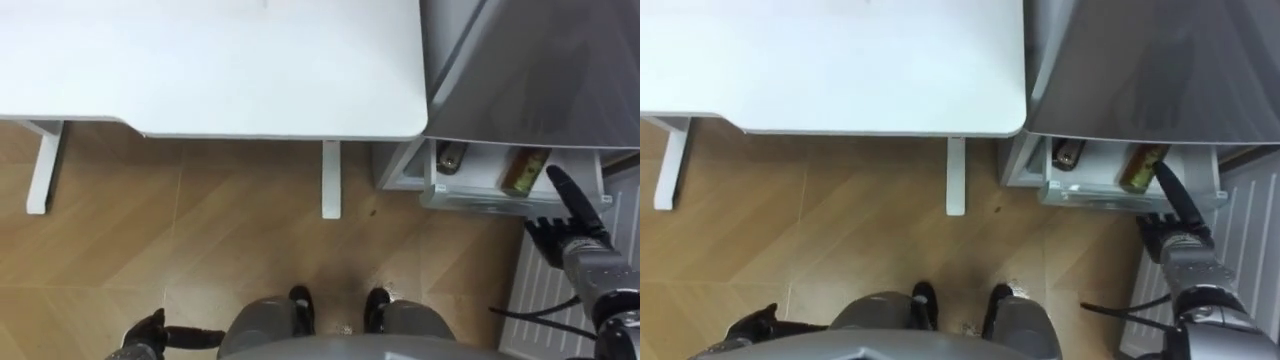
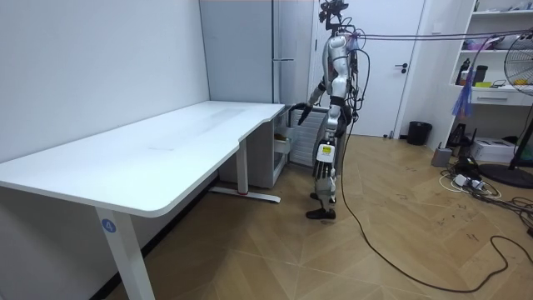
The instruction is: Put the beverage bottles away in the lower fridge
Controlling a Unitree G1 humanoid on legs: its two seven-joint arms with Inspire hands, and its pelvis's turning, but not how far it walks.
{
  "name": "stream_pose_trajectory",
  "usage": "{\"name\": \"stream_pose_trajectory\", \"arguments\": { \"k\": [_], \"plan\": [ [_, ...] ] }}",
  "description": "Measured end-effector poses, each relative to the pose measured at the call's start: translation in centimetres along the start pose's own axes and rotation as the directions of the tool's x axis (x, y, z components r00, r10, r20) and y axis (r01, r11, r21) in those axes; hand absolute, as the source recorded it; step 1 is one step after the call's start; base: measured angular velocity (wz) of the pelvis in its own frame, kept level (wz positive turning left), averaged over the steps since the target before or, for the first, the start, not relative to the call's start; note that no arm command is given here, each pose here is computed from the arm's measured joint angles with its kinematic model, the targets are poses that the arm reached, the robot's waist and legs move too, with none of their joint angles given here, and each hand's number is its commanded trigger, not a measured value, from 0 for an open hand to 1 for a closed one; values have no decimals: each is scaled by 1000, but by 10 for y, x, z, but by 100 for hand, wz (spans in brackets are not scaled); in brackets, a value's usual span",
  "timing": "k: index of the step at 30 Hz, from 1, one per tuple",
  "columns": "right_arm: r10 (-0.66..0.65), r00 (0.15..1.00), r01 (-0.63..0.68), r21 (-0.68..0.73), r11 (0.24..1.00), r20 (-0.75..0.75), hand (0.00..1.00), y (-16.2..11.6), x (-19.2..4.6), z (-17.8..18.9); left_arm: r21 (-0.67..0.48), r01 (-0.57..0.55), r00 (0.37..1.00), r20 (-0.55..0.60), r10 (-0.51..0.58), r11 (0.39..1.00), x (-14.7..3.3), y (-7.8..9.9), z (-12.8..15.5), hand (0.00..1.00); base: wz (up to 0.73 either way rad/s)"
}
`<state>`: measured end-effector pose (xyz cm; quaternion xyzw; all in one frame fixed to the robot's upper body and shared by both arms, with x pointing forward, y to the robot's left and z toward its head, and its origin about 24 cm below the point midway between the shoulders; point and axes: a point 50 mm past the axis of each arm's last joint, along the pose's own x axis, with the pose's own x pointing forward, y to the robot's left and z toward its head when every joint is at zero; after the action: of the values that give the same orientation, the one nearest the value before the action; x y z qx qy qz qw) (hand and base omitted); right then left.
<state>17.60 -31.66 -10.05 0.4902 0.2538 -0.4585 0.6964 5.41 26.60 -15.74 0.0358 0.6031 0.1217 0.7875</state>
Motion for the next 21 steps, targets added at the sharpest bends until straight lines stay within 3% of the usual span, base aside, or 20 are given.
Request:
{"name": "stream_pose_trajectory", "arguments": {
  "k": [14, 21],
  "plan": [
    [-85, 996, 86, 72, 994, -26, 0, -11, 2, -6, -14, -15, 1000, -17, 15, 1000, 0, -1, -2, 0, 0],
    [-54, 997, 62, 158, 985, -57, 0, -15, 2, -21, -12, -4, 1000, -20, 4, 1000, 1, -2, -1, 0, 0]
  ]
}}
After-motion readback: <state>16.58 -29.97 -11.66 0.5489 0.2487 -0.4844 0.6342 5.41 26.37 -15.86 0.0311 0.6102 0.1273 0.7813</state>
